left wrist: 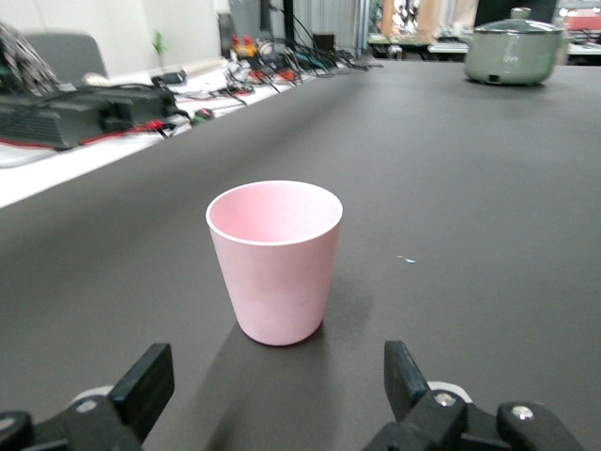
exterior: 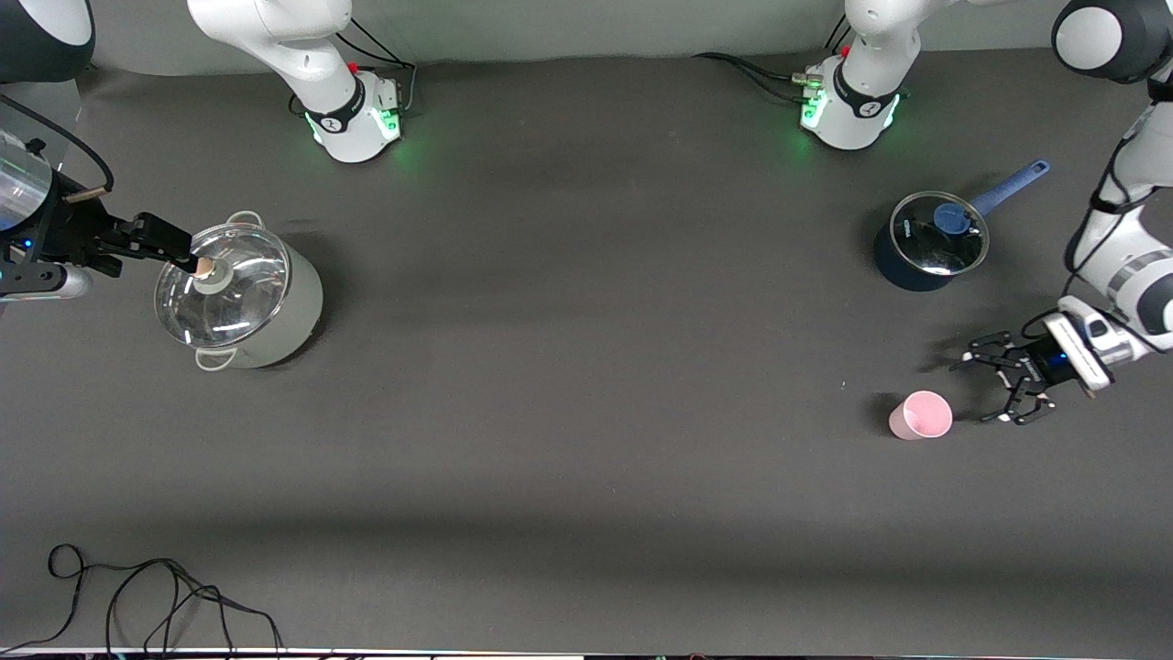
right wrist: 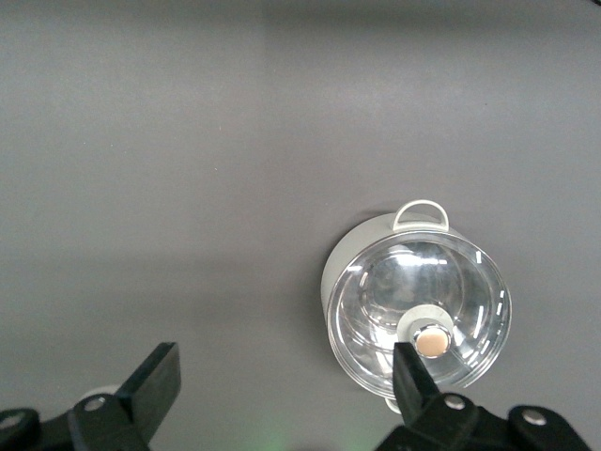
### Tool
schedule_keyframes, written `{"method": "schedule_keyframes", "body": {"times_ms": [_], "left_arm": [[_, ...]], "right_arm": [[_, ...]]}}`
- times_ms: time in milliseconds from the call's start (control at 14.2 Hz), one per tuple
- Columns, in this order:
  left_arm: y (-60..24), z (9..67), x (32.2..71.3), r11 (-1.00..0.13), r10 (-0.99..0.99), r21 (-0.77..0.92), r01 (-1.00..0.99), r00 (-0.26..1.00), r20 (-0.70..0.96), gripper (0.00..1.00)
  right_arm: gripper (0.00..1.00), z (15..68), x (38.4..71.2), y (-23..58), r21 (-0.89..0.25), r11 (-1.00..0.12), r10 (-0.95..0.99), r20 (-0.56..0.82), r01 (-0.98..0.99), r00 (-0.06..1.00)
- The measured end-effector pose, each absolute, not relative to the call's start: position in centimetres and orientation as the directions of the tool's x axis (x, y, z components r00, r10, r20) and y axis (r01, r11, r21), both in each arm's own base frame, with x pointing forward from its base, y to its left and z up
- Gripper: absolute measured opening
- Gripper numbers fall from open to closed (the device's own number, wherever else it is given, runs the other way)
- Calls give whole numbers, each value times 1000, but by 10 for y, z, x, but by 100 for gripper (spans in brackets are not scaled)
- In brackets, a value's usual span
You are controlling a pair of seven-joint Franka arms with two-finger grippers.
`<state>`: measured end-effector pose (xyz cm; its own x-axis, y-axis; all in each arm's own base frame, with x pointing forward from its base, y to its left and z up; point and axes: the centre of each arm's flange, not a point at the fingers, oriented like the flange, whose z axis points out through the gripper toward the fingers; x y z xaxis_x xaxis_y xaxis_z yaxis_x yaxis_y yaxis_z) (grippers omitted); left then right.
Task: Transfer pink cup from left to right arm
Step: 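Move the left gripper down to the pink cup, then close the left gripper around the pink cup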
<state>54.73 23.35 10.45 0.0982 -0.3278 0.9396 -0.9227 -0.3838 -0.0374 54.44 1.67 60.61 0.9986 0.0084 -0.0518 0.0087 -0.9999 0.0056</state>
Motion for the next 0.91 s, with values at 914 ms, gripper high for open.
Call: {"method": "schedule_keyframes", "body": {"times_ms": [914], "left_arm": [[158, 64, 564, -464, -244, -27, -886, 98, 965, 100]], "right_arm": [[100, 606, 544, 17, 6, -1000, 8, -54, 8, 999]]}}
